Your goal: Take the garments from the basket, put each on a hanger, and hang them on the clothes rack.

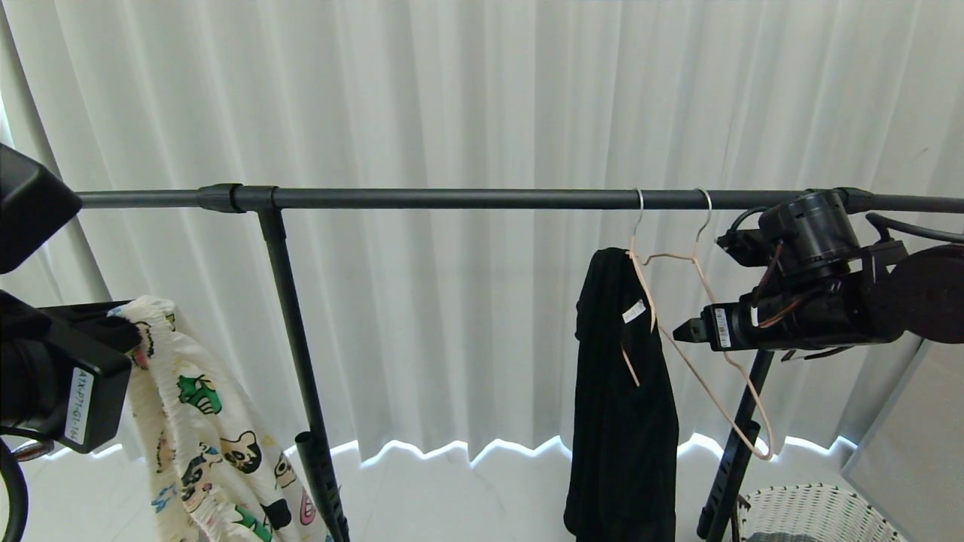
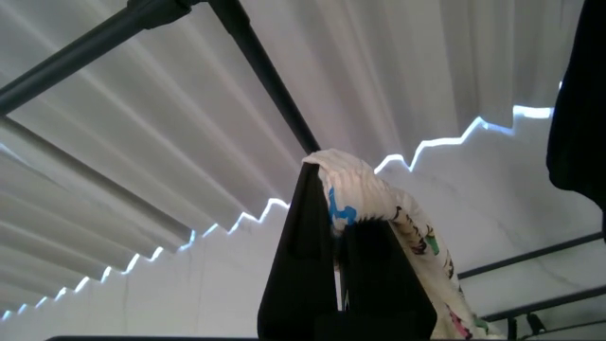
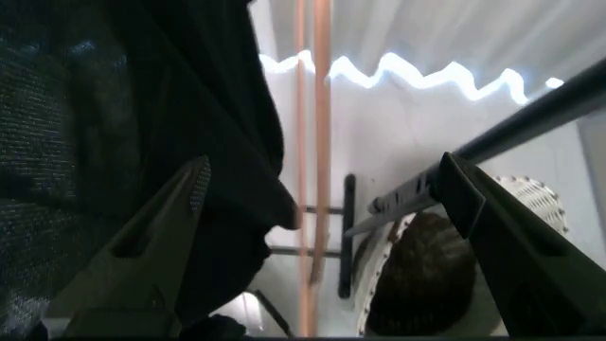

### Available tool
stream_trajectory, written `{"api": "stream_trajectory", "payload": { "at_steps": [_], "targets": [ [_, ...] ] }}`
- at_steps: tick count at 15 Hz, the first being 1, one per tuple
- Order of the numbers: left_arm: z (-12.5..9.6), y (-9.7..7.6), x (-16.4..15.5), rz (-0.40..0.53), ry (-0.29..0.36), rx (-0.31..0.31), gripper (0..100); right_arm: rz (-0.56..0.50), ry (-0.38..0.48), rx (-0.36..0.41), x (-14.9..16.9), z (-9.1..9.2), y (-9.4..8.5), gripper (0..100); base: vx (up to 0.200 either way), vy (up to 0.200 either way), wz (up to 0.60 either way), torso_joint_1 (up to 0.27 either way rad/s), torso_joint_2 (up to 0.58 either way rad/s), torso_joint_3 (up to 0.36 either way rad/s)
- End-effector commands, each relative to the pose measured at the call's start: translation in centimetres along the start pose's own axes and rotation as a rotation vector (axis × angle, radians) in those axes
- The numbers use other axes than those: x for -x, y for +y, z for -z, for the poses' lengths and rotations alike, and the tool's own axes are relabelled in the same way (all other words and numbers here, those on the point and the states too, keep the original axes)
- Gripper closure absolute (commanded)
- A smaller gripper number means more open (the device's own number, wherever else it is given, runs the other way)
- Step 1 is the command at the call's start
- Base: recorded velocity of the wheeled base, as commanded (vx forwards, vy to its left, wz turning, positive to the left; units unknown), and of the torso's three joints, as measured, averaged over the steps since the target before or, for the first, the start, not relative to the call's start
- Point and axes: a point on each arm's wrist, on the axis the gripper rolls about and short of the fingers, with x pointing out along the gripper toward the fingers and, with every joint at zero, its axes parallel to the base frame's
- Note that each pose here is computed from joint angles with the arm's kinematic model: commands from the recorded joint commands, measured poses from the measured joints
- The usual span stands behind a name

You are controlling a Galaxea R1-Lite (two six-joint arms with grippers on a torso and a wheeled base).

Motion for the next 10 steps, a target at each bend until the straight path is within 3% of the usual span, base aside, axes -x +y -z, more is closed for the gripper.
{"api": "stream_trajectory", "payload": {
  "at_steps": [1,2,3,10],
  "targets": [
    [0.02,-0.05,-0.08,0.0,0.003,-0.002,100,0.029,0.02,0.006,-0.78,0.4,0.1,0,0.0,0.0,0.0,0.0,0.0,0.0],
    [0.01,-0.09,-0.11,0.002,0.004,-0.003,100,0.04,0.027,0.003,-1.11,0.5,0.07,0,0.0,0.0,0.0,0.0,0.0,0.0],
    [-0.03,-0.09,-0.14,0.002,0.004,-0.003,100,0.042,0.028,-0.001,-1.25,0.5,0.09,100,0.0,0.0,0.0,0.0,0.0,0.0],
    [0.01,-0.11,-0.1,0.003,0.003,-0.004,100,0.037,0.015,-0.016,-0.98,0.36,0.13,100,0.0,0.0,0.0,0.0,0.0,0.0]
  ]
}}
